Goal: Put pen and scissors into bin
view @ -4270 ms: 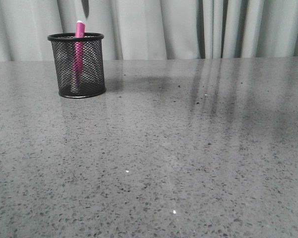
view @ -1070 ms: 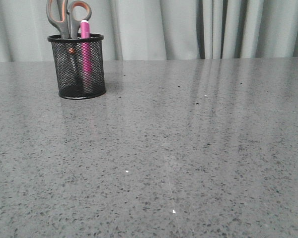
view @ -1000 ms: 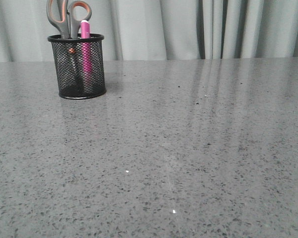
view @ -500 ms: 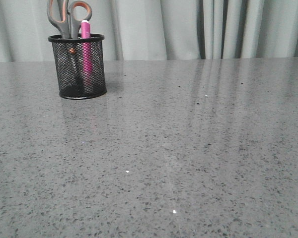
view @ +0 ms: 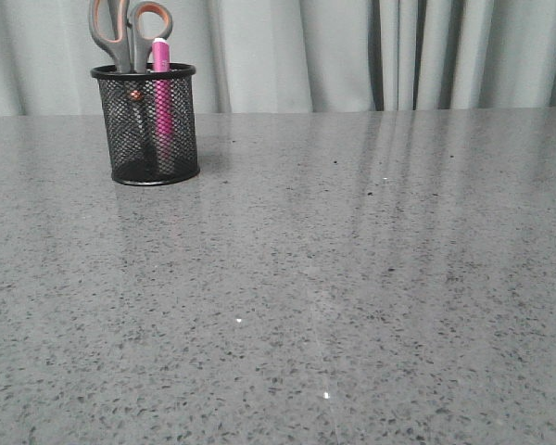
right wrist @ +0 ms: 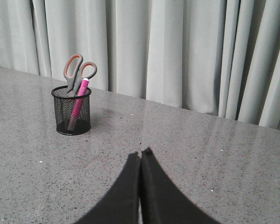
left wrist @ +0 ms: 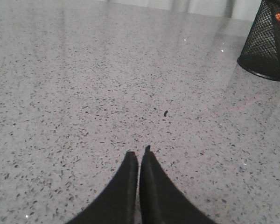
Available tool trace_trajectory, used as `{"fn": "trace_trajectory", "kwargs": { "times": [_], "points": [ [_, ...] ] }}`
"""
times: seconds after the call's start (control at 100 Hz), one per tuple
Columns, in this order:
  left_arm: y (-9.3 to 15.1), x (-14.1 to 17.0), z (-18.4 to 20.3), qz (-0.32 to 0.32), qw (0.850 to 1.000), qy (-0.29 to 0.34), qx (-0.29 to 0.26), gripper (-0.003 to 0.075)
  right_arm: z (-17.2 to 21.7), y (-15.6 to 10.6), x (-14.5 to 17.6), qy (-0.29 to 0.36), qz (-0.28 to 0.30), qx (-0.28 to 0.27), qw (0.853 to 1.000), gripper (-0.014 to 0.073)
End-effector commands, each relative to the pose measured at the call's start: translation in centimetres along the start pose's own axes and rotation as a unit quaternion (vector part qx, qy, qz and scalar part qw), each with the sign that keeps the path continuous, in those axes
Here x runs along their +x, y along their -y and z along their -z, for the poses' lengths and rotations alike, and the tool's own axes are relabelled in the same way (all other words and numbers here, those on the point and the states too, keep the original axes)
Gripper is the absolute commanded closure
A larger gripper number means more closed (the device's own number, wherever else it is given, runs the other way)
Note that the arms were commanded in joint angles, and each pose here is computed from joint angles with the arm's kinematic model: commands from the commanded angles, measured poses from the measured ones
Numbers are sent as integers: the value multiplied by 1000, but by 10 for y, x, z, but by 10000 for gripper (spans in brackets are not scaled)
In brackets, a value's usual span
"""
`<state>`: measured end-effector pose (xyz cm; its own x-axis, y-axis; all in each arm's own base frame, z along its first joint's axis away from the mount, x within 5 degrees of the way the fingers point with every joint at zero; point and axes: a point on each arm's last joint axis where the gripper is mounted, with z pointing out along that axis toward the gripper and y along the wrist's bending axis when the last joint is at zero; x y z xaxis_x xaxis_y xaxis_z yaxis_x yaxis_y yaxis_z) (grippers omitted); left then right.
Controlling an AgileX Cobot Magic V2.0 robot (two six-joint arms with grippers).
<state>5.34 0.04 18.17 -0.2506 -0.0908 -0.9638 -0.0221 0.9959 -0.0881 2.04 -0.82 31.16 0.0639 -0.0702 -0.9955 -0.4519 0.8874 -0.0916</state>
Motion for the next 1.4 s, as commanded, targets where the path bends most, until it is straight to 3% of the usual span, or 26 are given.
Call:
{"fn": "trace_trajectory", "kwargs": {
  "times": [0.0,0.63,0.78,0.96,1.18,1.39],
  "points": [
    [0,10,-2,16,1000,11,3,739,0,0,-12,39,14,-1,999,664],
    [0,10,-2,16,1000,11,3,739,0,0,-11,36,14,-1,999,664],
    [0,10,-2,16,1000,11,3,739,-10,1,12,-9,65,33,997,664],
    [0,10,-2,16,1000,11,3,739,-28,-14,48,4,16,36,999,664],
    [0,10,-2,16,1000,11,3,739,-39,-8,98,-1,5,152,988,665],
    [0,10,-2,16,1000,11,3,739,-33,-6,119,-54,-13,188,981,665]
  ]
}}
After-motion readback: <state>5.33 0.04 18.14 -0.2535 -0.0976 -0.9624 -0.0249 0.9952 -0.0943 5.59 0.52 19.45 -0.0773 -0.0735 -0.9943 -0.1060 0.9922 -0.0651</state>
